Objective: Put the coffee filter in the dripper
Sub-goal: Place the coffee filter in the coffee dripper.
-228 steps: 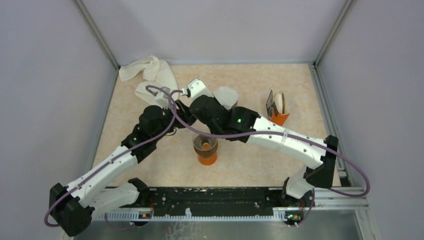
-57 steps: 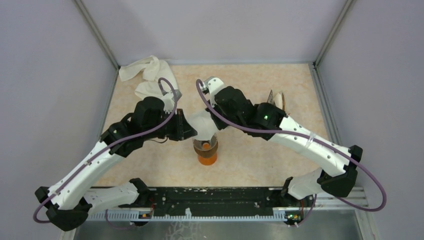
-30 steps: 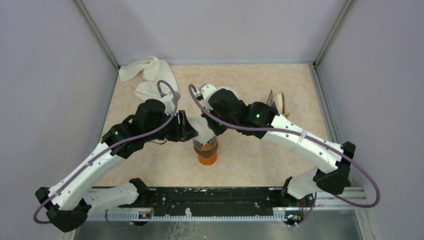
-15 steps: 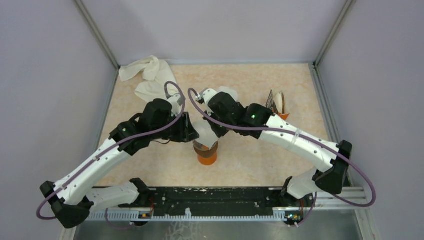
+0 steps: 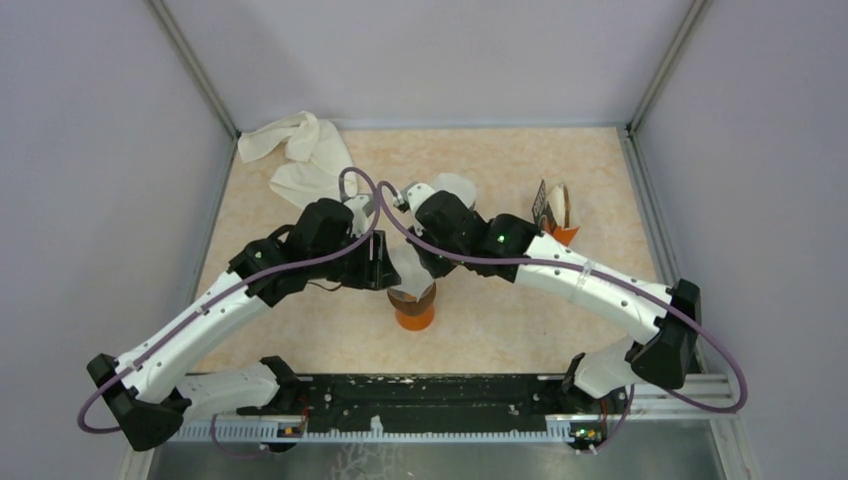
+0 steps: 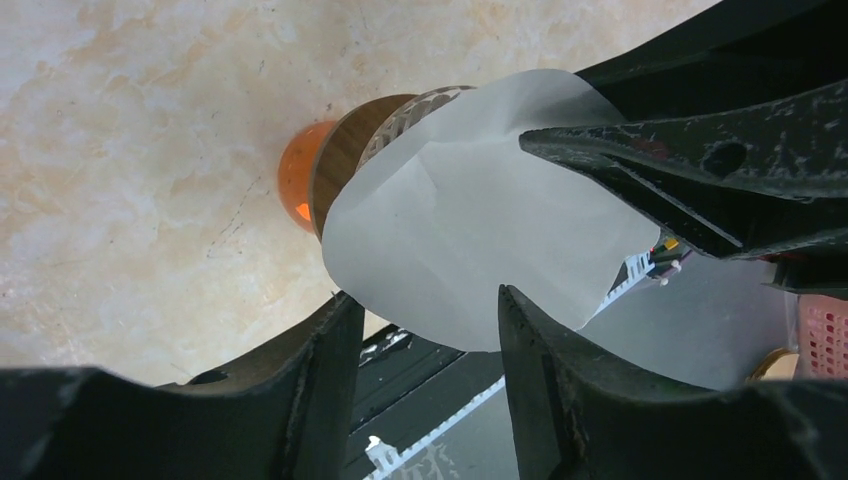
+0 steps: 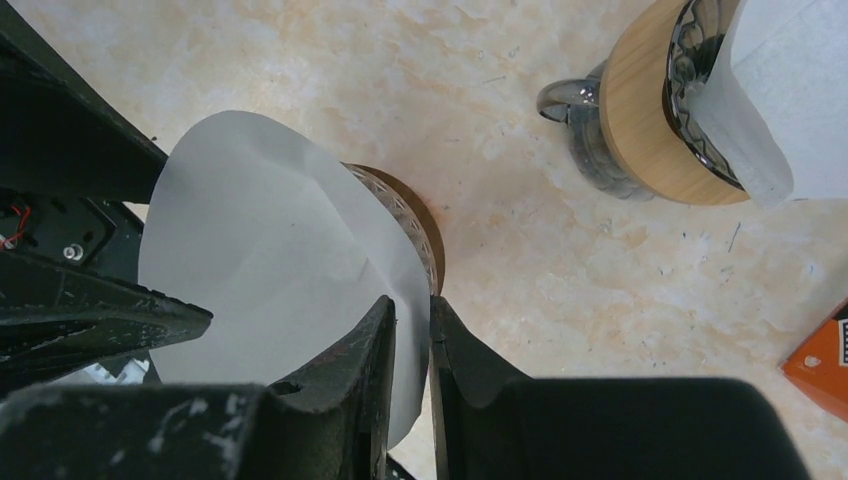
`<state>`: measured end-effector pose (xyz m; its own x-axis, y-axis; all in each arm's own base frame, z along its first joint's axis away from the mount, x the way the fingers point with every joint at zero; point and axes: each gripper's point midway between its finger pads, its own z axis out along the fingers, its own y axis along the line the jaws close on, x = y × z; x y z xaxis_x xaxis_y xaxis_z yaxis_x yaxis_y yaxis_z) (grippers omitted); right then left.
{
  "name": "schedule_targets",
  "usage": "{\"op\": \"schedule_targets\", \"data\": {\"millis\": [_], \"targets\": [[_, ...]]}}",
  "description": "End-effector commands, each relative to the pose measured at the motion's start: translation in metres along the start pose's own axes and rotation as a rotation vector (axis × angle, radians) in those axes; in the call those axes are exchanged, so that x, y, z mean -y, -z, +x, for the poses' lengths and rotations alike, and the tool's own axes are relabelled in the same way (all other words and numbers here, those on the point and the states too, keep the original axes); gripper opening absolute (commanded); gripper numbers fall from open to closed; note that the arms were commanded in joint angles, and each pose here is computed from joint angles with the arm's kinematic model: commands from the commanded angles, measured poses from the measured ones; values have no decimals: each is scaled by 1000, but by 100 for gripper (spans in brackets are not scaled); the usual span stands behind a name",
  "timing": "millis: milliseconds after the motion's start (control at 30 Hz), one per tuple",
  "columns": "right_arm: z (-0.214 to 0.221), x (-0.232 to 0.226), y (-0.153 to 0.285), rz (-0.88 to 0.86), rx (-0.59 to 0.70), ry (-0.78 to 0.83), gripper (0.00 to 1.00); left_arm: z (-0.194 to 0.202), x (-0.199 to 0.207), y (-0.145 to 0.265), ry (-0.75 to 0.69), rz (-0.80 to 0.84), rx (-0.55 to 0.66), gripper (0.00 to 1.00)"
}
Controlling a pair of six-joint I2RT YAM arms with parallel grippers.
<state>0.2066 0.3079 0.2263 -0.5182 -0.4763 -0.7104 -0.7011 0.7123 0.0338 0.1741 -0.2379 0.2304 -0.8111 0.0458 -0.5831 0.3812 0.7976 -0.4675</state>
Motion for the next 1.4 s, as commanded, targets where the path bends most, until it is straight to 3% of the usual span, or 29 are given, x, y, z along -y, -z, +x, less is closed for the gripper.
{"op": "schedule_targets", "data": {"millis": [0,167,467,867,1233,1367], "targets": [[-25,2,17,-3,126,-47,20,2,0,6,-12,-13,-20,59],[-31,0,27,-22,182,-64,19,6,-4,6,9,-29,-30,64],[-27,-2,28,-45,208,-96,5,10,0,1,28,-9,-49,68],[-15,-3,19,-50,194,-103,3,20,0,-6,23,2,-96,68],[-21,3,26,-22,206,-79,32,28,-2,-11,7,-2,-128,68],[-17,6,20,1,175,-69,35,29,-4,-12,2,-10,-127,68]]}}
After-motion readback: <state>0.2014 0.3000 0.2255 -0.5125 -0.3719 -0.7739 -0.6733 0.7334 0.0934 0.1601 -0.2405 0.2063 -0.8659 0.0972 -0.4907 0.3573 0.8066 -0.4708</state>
